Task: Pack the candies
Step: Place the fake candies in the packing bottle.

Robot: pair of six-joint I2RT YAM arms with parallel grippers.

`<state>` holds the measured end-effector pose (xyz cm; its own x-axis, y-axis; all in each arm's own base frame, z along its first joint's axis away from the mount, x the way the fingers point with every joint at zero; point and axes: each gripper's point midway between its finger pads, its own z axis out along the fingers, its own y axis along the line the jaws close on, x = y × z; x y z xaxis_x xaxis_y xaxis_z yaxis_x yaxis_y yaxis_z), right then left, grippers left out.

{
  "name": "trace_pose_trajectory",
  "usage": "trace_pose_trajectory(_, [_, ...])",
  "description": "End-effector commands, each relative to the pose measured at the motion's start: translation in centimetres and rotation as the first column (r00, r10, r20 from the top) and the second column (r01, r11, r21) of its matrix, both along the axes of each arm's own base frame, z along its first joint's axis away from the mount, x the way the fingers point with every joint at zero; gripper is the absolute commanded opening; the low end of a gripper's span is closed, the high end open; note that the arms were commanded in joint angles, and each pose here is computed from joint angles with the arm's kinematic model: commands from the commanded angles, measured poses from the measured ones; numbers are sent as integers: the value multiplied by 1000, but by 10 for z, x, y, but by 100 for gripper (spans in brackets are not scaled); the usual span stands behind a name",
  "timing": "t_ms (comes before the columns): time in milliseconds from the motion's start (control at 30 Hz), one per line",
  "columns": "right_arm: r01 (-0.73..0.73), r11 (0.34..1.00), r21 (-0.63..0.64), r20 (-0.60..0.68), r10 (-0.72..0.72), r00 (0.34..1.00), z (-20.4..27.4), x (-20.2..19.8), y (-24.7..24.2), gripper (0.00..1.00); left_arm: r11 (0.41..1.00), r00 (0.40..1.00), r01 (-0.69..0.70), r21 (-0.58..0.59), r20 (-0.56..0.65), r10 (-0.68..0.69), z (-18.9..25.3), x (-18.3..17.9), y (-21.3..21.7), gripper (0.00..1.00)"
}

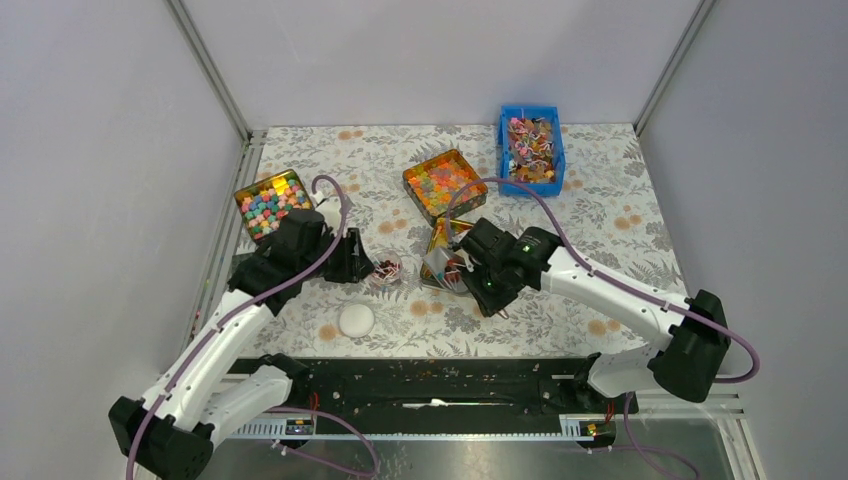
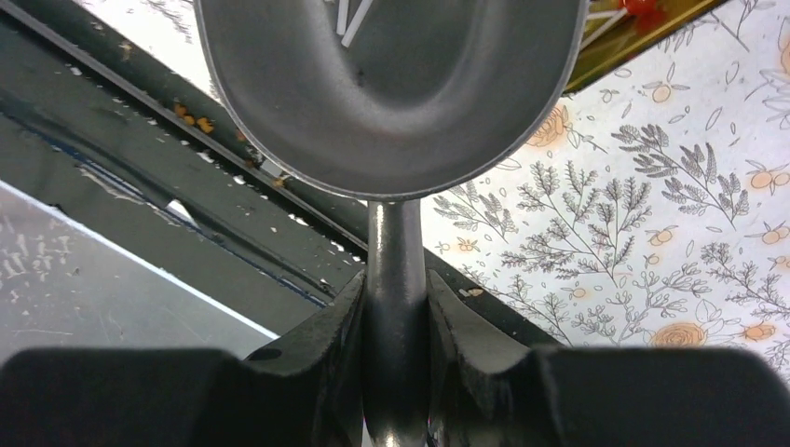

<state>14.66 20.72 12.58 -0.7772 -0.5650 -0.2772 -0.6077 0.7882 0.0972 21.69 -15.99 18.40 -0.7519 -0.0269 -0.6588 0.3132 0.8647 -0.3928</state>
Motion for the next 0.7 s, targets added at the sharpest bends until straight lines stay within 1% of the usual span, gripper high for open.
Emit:
trace_pose_trajectory(0, [-27, 999, 43, 48, 25, 999, 27, 0, 18, 0, 999, 999, -38, 14, 32, 37, 8, -3, 11, 43])
trace_pose_trajectory(267, [-69, 996, 53, 31, 68, 997, 30, -5, 43, 0, 998, 998, -54, 9, 42, 54, 13, -9, 16, 44])
trace_pose_trajectory(467, [-89, 994, 59, -14, 90, 996, 41, -2, 62, 0, 999, 997, -49, 15, 56, 48, 15, -12, 19, 45])
trace_pose_trajectory(667, [-114, 993, 22, -60, 116, 991, 43, 3, 75, 0, 999, 997, -38, 27, 67, 36, 17, -11, 20, 45])
